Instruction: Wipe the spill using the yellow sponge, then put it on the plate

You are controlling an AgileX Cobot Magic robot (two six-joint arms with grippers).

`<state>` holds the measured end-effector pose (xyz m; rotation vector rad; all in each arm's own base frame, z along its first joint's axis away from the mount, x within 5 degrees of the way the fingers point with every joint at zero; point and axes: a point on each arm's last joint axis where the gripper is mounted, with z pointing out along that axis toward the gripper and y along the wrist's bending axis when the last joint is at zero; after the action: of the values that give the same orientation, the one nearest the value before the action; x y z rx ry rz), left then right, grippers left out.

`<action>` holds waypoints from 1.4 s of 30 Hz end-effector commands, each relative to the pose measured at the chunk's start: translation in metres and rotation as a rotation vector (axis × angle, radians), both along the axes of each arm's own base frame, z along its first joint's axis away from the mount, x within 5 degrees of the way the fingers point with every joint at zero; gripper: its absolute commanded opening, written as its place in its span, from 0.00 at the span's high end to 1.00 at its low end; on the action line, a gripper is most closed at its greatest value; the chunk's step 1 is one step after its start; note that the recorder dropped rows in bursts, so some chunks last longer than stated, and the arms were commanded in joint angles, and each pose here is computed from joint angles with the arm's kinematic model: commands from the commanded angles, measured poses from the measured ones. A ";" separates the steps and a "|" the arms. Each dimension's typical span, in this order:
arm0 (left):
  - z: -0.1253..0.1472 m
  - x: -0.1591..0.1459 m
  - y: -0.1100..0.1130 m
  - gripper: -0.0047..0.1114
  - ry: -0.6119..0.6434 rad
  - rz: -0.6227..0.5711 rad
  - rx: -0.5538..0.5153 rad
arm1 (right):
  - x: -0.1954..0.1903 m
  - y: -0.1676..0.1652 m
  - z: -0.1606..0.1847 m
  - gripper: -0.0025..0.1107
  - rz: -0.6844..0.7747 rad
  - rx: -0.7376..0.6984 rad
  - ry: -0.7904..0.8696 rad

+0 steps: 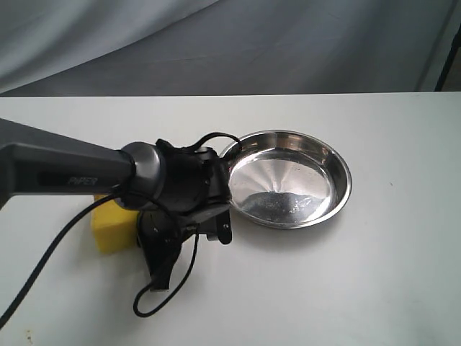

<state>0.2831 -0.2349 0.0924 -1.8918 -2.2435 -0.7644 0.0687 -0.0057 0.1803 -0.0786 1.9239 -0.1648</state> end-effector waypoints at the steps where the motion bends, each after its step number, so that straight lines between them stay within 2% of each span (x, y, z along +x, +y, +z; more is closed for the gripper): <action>1: -0.004 0.019 0.016 0.96 0.001 0.040 -0.074 | 0.000 0.000 -0.001 0.98 -0.004 0.005 -0.001; 11: -0.005 0.062 0.073 0.96 -0.058 0.183 -0.132 | 0.000 0.000 -0.001 0.98 -0.004 0.005 -0.001; 20: -0.006 0.078 0.102 0.96 -0.088 0.272 -0.180 | 0.000 0.000 -0.001 0.98 -0.004 0.005 -0.001; 22: -0.006 0.079 0.101 0.96 -0.088 0.266 -0.186 | 0.000 0.000 -0.001 0.98 -0.004 0.005 -0.001; 25: -0.009 0.076 0.088 0.96 -0.086 0.282 -0.278 | 0.000 0.000 -0.001 0.98 -0.004 0.005 -0.001; 33: -0.005 0.049 0.032 0.96 -0.053 0.060 -0.281 | 0.000 0.000 -0.001 0.98 -0.004 0.005 -0.001; 35: 0.010 0.051 0.030 0.96 -0.118 0.072 -0.299 | 0.000 0.000 -0.001 0.98 -0.004 0.005 -0.001; 36: 0.024 0.055 0.032 0.96 -0.188 0.101 -0.314 | 0.000 0.000 -0.001 0.98 -0.004 0.005 -0.001; 38: 0.046 0.063 0.040 0.96 -0.304 0.166 -0.357 | 0.000 0.000 -0.001 0.98 -0.004 0.005 -0.001; 42: 0.082 0.074 0.060 0.94 -0.439 0.291 -0.465 | 0.000 0.000 -0.001 0.98 -0.004 0.005 -0.001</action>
<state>0.3502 -0.1875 0.1502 -1.7327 -2.9350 -0.6989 0.0687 -0.0057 0.1803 -0.0786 1.9239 -0.1648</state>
